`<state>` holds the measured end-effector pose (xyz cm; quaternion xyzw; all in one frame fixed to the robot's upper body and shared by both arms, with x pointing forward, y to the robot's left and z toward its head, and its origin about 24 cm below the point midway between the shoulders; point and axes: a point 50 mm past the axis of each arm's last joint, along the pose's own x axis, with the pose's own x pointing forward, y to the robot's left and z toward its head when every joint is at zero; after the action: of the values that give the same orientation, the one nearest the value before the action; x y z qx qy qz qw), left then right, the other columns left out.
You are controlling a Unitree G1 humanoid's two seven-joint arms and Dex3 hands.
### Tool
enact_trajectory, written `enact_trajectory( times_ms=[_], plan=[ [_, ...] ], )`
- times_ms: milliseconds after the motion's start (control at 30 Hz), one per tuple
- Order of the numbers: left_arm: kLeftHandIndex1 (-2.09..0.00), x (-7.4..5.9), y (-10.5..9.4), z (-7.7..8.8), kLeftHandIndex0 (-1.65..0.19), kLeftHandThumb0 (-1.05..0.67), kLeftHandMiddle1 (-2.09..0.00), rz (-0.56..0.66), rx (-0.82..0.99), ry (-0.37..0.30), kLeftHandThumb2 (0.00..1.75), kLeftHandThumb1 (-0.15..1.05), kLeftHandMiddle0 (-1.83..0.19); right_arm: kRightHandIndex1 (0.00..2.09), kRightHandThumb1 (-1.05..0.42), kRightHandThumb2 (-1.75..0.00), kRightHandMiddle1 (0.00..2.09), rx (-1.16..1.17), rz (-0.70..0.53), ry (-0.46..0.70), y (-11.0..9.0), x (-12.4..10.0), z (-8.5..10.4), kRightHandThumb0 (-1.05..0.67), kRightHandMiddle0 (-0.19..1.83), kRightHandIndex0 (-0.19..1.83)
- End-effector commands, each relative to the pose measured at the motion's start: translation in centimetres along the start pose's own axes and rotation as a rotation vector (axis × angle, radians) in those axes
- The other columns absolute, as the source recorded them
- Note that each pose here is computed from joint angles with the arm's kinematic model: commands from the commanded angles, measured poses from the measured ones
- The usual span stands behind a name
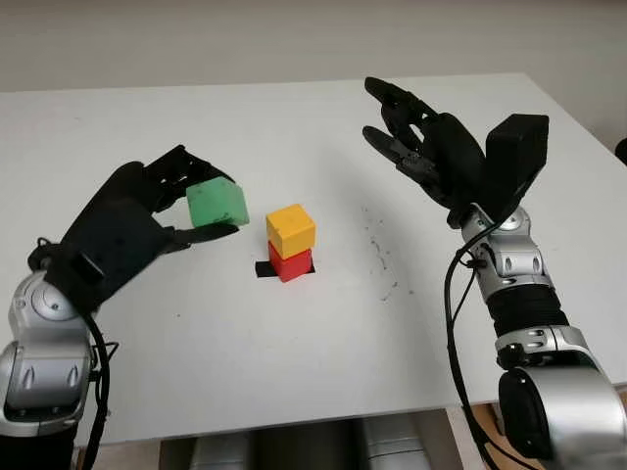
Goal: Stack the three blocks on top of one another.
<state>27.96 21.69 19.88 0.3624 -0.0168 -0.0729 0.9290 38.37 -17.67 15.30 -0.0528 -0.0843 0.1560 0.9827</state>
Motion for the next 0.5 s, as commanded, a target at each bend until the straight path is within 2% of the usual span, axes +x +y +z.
enact_trajectory(
  times_ms=[0,200,267,467],
  plan=[
    [-1.73,0.5,1.1,1.7,-0.24,-0.32,-0.04,-0.014,0.03,-0.031,0.05,1.0,-0.38,0.05,-1.05,-0.08,0.31,0.004,0.005,-0.011,0.1,0.0,0.1,-0.48,0.16,-0.05],
    [-1.73,2.2,3.1,4.3,-0.26,-0.33,-0.05,-0.107,0.075,-0.037,0.06,1.0,-0.39,0.05,-1.05,-0.08,0.32,0.022,0.015,-0.009,0.3,0.0,0.0,-0.46,0.14,-0.07],
    [-1.56,2.9,3.5,5.1,-0.29,-0.35,-0.05,-0.149,0.115,-0.038,0.06,1.02,-0.4,0.05,-1.05,-0.08,0.33,0.028,0.014,-0.011,0.4,0.1,0.0,-0.45,0.15,-0.06],
    [-1.58,4.5,3.1,6.8,-0.45,-0.34,-0.04,-0.232,0.093,0.025,0.06,1.04,-0.37,0.06,-1.05,-0.07,0.36,0.027,0.014,-0.011,0.7,0.2,0.0,-0.45,0.14,-0.05]
  ],
)
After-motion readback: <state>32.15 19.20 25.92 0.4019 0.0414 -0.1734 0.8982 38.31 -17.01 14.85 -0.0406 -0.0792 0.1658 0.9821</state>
